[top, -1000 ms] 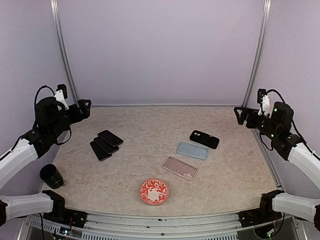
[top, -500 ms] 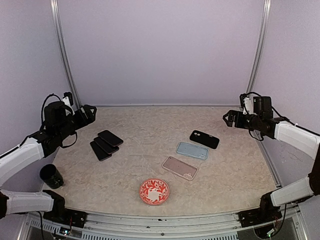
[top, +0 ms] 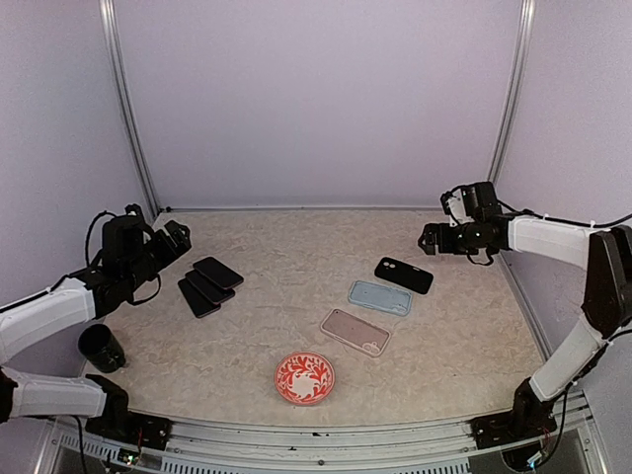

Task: Put the phone into the phone case
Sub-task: Pick up the phone case from the center of the board.

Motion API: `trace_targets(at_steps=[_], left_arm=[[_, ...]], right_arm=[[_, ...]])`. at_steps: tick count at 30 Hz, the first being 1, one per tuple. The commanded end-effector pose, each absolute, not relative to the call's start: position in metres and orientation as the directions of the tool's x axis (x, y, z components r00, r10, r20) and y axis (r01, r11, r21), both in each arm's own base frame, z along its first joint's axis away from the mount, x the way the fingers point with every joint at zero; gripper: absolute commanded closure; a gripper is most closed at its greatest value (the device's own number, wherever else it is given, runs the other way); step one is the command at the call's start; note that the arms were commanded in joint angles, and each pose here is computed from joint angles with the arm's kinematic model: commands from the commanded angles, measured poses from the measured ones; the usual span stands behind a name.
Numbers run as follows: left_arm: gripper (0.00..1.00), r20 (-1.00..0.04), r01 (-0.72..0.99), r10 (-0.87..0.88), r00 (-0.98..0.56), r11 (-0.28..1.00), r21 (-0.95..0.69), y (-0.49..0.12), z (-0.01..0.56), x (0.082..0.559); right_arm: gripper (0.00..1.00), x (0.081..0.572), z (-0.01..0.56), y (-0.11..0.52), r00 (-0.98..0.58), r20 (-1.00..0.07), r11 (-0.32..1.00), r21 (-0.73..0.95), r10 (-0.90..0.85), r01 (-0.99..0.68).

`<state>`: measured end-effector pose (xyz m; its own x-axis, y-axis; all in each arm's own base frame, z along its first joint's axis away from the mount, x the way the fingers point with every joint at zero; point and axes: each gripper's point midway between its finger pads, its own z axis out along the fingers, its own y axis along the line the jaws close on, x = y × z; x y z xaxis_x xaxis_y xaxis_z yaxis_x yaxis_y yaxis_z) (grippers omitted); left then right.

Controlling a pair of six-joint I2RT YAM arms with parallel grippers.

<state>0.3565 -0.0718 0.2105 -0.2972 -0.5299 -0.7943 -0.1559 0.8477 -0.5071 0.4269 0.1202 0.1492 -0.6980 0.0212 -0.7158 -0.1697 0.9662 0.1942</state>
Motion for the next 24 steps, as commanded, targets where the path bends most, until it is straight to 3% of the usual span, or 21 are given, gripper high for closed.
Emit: trace_targets(at_steps=[1, 11, 17, 24], left_arm=[[0.01, -0.773, -0.100, -0.521, -0.363, 0.846, -0.524, -0.092, 0.199, 0.356], [0.01, -0.785, -0.084, -0.487, -0.382, 0.865, -0.495, -0.095, 0.199, 0.345], [0.01, -0.789, -0.071, -0.473, -0.392, 0.871, -0.486, -0.097, 0.204, 0.344], [0.01, -0.781, -0.069, -0.472, -0.408, 0.869, -0.490, -0.100, 0.201, 0.345]], right_arm=[[0.02, 0.440, 0.144, 0.134, -0.701, -0.702, 0.966, 0.076, -0.125, -0.249], [0.13, 0.463, 0.108, 0.150, -0.745, -0.602, 0.931, 0.010, -0.286, -0.366], [0.30, 0.473, 0.091, 0.154, -0.740, -0.567, 0.905, -0.026, -0.363, -0.425], [0.37, 0.482, 0.080, 0.162, -0.731, -0.550, 0.883, -0.026, -0.403, -0.468]])
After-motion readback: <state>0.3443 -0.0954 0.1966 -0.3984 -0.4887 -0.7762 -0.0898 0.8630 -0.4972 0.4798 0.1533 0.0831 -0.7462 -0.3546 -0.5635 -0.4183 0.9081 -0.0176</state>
